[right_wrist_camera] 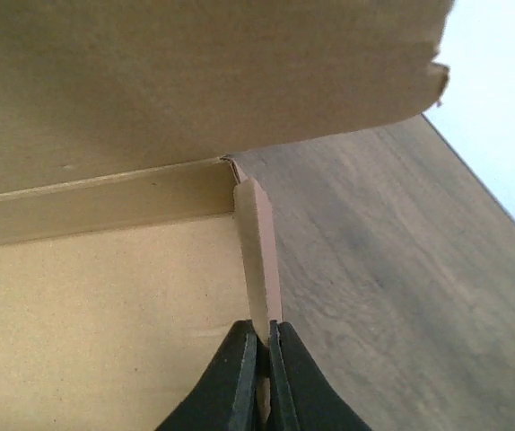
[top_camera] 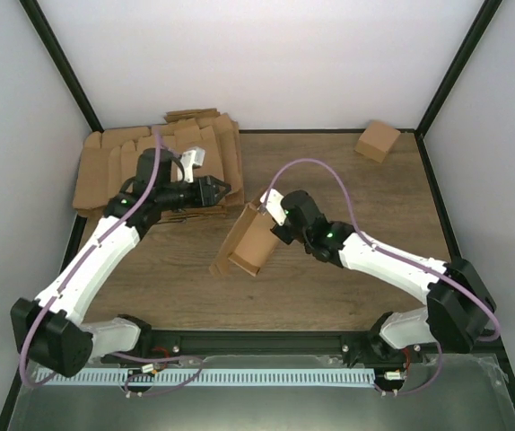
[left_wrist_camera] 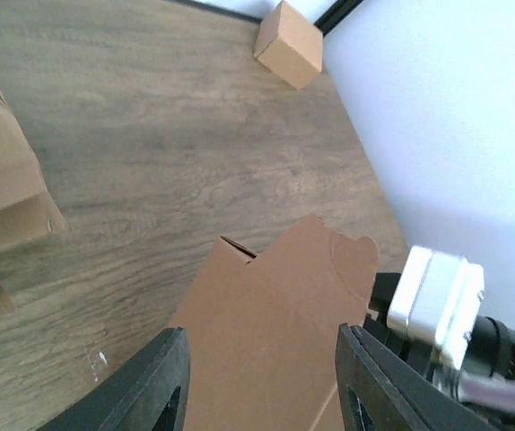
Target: Fold the paper box
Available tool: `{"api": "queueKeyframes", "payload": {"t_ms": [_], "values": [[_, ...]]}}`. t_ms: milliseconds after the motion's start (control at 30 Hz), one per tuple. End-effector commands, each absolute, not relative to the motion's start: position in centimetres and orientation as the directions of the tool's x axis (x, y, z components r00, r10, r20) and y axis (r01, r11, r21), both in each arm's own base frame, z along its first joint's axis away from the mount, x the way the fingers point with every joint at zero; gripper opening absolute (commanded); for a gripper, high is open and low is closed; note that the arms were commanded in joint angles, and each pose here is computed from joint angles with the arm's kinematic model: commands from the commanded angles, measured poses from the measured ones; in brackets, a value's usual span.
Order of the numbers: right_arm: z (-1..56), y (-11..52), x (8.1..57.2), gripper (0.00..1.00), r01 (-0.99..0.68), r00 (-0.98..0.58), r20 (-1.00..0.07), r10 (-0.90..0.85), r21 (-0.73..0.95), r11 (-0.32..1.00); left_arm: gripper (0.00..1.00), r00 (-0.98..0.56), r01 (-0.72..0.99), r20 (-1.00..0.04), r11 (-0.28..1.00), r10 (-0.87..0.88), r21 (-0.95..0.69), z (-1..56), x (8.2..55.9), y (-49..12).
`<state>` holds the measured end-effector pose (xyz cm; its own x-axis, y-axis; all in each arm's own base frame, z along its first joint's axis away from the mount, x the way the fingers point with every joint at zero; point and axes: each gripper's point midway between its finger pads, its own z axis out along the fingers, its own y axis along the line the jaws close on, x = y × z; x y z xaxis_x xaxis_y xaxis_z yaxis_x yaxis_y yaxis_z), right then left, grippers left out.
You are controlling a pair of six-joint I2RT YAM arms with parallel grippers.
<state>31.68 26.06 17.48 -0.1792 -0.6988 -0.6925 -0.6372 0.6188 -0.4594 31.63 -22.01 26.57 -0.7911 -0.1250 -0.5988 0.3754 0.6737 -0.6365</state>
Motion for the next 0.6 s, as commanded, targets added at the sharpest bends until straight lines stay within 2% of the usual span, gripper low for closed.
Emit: {"api": "queueKeyframes", "payload": {"t_ms": [0, 200, 267, 467, 567], "values": [[18.6, 26.6, 30.2, 0.01, -0.699, -0.286, -0.786, -0.548, -0.22, 0.681, 0.48, -0.771, 0.371, -0.627, 0.722, -0.111, -0.584, 28.1, 30.4, -20.5], [16.5, 26.9, 28.2, 0.01, -0.718, -0.428, -0.769, -0.475, -0.03, 0.696, 0.51, -0.72, 0.393, -0.685, 0.749, -0.11, -0.534, 30.9, 28.8, -19.0], [15.7, 27.2, 27.4, 0.01, -0.721, -0.468, -0.759, -0.453, 0.031, 0.693, 0.55, -0.695, 0.413, -0.713, 0.759, -0.094, -0.503, 31.9, 28.3, -18.5], [13.0, 28.0, 24.7, 0.01, -0.714, -0.584, -0.711, -0.392, 0.22, 0.665, 0.73, -0.681, 0.439, -0.732, 0.79, -0.018, -0.428, 31.6, 27.5, -17.6], [11.6, 28.4, 23.8, 0.01, -0.707, -0.623, -0.684, -0.379, 0.285, 0.647, 0.93, -0.709, 0.466, -0.705, 0.773, 0.036, -0.43, 29.6, 26.9, -18.2]]}}
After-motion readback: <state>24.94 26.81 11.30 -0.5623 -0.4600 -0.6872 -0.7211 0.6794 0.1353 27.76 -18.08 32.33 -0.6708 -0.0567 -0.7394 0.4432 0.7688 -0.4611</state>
